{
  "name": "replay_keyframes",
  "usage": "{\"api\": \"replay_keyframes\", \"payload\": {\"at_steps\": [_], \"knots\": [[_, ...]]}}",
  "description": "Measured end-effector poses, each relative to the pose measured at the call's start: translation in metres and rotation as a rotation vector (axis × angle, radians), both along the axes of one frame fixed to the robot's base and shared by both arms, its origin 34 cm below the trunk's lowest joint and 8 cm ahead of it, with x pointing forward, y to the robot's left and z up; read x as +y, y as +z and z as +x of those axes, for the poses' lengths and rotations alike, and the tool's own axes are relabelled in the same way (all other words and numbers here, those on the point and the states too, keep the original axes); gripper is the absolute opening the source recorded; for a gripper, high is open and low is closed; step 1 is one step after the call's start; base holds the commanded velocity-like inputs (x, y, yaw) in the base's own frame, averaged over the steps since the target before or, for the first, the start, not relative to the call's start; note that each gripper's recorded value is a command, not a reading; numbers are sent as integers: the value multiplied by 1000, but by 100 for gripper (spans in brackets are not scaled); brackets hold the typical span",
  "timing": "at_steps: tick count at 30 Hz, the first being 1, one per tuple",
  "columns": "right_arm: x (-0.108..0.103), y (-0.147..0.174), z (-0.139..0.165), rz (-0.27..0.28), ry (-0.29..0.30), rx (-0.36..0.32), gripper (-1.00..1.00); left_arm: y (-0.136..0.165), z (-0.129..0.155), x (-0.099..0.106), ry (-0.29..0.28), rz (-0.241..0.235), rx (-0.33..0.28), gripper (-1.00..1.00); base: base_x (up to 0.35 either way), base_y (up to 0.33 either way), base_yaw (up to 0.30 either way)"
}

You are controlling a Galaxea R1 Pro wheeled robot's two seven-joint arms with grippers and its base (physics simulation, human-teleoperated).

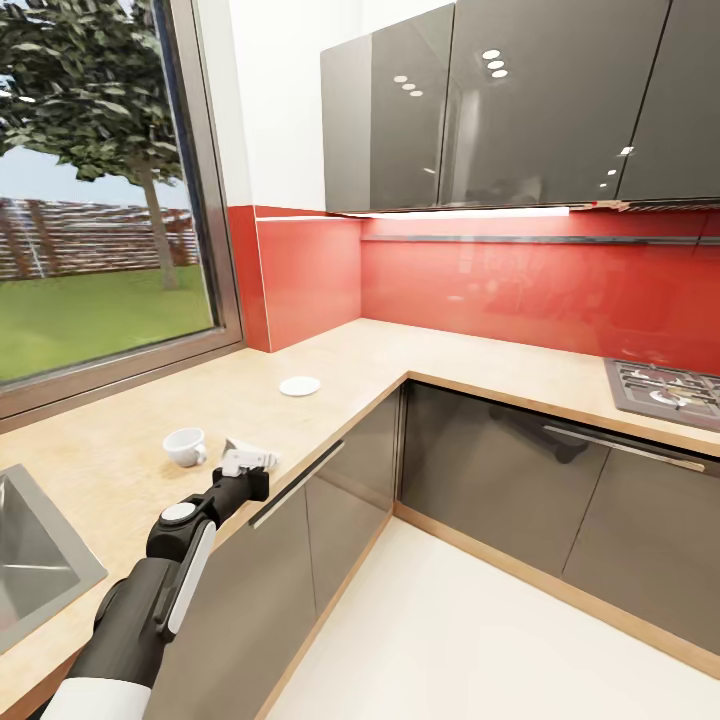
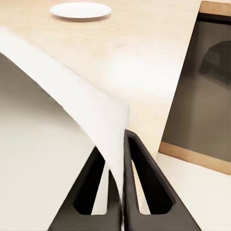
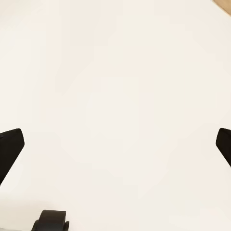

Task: Set up a coffee station on the kitchen countertop: keep the coffee maker on the countertop, move the bottle of coffee from the kitchen shelf to the counter next to the coffee maker, place a paper coffee filter on top of the coffee maker, put the saucer next to the coffee maker with the coffee cup on the saucer, and place the electric kettle next to the coffee maker.

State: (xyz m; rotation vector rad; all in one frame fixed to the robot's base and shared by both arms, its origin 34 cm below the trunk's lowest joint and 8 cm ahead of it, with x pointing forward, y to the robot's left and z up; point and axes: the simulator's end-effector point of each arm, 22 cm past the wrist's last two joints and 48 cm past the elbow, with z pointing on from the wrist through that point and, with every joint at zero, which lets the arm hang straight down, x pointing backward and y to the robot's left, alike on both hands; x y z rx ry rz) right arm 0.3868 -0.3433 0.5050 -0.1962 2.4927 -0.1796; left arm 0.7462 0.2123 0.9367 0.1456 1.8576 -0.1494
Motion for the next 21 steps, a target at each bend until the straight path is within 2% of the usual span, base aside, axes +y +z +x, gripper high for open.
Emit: {"api": "replay_keyframes", "payload": {"at_steps": [11,21], "knots": [[0,0,0,0,0,-1,100,0,0,0,-1,-1,0,-100,0,0,0],[0,17,1,0,0,-1,100,5,0,-5,-12,4,26,-100,0,0,0]]}}
